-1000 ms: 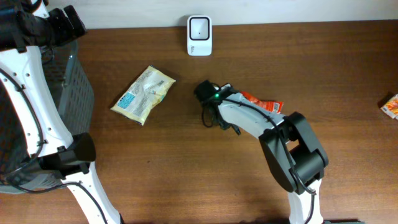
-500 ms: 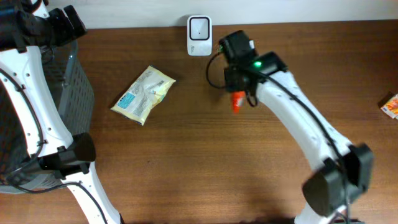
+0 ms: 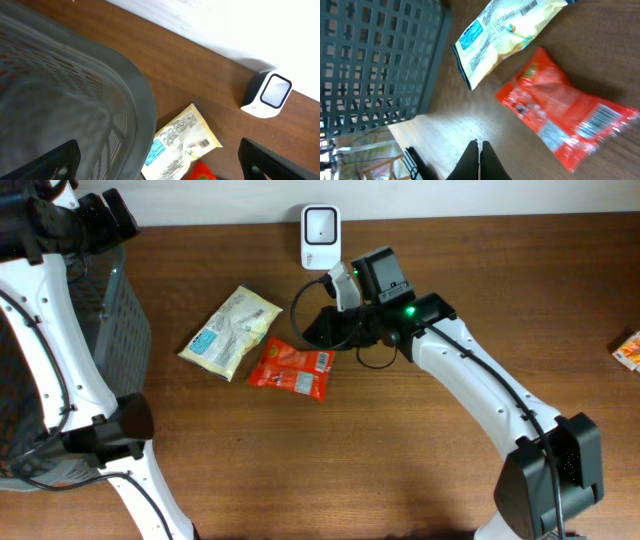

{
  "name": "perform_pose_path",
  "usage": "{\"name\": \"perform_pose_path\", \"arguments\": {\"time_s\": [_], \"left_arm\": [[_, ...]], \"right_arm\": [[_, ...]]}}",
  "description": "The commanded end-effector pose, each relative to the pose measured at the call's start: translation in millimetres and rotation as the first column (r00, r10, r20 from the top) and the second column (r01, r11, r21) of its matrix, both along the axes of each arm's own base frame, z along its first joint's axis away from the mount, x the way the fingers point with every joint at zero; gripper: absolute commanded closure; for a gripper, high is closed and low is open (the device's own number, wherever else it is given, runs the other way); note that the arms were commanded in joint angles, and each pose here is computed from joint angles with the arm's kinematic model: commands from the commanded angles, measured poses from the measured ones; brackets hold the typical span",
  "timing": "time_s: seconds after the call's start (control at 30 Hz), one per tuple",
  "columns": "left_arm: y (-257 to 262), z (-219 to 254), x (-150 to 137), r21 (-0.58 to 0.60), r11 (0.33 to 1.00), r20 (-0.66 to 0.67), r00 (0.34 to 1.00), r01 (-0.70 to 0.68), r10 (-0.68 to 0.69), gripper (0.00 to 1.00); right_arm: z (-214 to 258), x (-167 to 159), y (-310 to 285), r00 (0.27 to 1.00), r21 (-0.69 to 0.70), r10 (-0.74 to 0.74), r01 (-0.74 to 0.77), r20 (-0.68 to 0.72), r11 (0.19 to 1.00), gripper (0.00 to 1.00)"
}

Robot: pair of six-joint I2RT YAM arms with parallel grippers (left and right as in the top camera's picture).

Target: Scan the item barcode

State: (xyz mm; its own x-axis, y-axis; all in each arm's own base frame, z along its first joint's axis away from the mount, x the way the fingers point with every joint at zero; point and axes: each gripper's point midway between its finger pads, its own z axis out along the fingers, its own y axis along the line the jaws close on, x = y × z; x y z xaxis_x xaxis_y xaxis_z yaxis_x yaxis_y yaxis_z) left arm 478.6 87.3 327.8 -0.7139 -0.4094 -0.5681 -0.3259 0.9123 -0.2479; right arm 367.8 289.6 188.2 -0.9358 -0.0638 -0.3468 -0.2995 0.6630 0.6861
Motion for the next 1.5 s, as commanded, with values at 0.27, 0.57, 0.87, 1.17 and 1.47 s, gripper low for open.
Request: {"name": "perform_pose_path", "arguments": {"time_s": [0.27, 0.57, 0.87, 1.17, 1.47], "left_arm": [[-0.3, 3.9, -1.0, 0.002, 1.000, 0.011, 1.000, 0.012, -0.012, 0.01], [-0.5, 4.1, -0.7, 0.001, 1.000, 0.013, 1.000, 0.012, -0.012, 0.01], [-125.5, 68.1, -54.4, -0.127, 0.864, 0.182, 0.868, 0.488, -0.463, 0.01], [-226.8, -130.0, -113.4, 0.026, 0.898, -0.585, 0.735, 0.438, -0.342, 0.16], [-224.2, -269.9, -125.3, -0.313, 0.929, -0.650, 0.669, 0.196, -0.360, 0.14]], "right_arm": [[-53.0, 29.4, -157.5, 0.945, -0.500, -0.325, 0.270, -0.024, 0.823, 0.01], [-28.8, 18.2, -393.1, 0.617, -0.591, -0.786, 0.621, -0.037, 0.515, 0.01], [-28.8, 14.2, -407.2, 0.587, -0.591, -0.808, 0.640, -0.037, 0.492, 0.01], [-28.8, 14.2, -407.2, 0.588, -0.591, -0.808, 0.639, -0.037, 0.492, 0.01], [-28.8, 14.2, -407.2, 0.588, -0.591, -0.808, 0.639, -0.037, 0.492, 0.01]]}}
